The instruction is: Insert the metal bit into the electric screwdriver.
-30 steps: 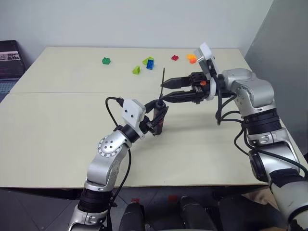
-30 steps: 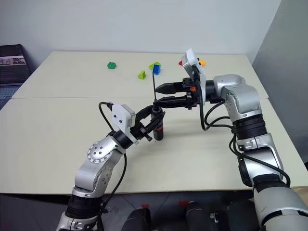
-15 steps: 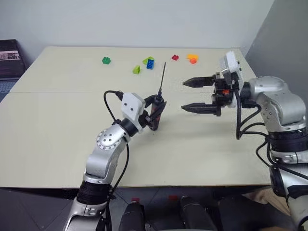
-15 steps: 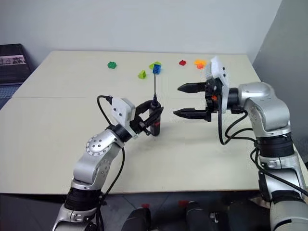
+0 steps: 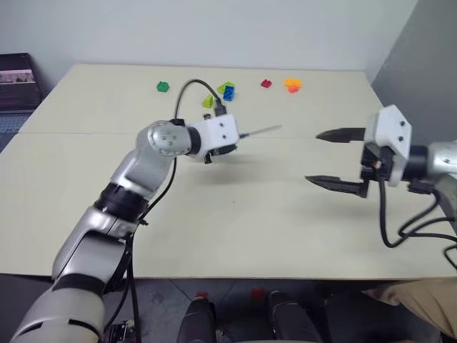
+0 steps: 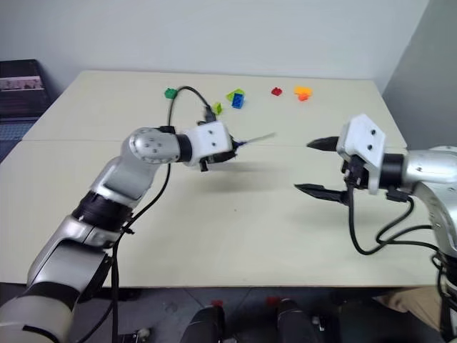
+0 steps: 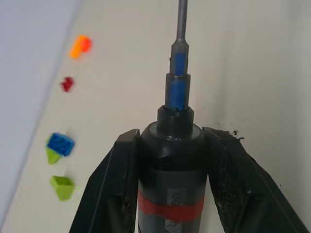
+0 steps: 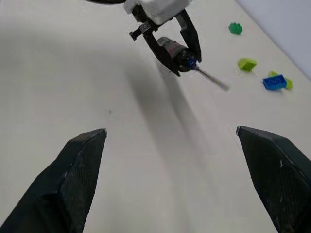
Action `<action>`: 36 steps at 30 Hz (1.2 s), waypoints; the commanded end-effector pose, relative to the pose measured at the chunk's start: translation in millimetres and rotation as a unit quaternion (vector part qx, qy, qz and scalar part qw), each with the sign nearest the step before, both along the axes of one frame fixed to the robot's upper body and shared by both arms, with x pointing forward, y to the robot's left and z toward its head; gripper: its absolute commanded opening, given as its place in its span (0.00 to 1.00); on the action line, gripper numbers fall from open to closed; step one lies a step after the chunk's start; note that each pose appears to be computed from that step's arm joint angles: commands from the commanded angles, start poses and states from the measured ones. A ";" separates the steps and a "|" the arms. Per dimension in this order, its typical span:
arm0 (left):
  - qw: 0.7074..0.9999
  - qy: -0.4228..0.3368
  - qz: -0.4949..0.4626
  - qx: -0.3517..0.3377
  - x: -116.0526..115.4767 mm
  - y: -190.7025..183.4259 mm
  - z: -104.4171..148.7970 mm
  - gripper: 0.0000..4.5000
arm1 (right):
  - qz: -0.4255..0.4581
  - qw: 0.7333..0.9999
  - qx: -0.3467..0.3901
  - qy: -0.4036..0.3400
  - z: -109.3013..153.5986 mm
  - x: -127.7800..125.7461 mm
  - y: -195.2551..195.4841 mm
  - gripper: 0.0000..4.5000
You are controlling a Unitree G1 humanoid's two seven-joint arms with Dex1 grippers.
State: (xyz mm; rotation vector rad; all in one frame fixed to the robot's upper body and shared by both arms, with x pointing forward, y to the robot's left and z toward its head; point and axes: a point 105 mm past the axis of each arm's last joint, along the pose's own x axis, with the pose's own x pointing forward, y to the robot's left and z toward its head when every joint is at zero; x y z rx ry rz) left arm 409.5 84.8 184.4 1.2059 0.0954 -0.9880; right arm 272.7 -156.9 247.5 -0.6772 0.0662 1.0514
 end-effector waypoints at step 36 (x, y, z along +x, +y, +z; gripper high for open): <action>0.999 0.025 -0.021 -0.040 22.7 11.7 46.3 0.99 | -0.035 0.999 -0.021 -0.026 4.3 3.7 -21.0 1.00</action>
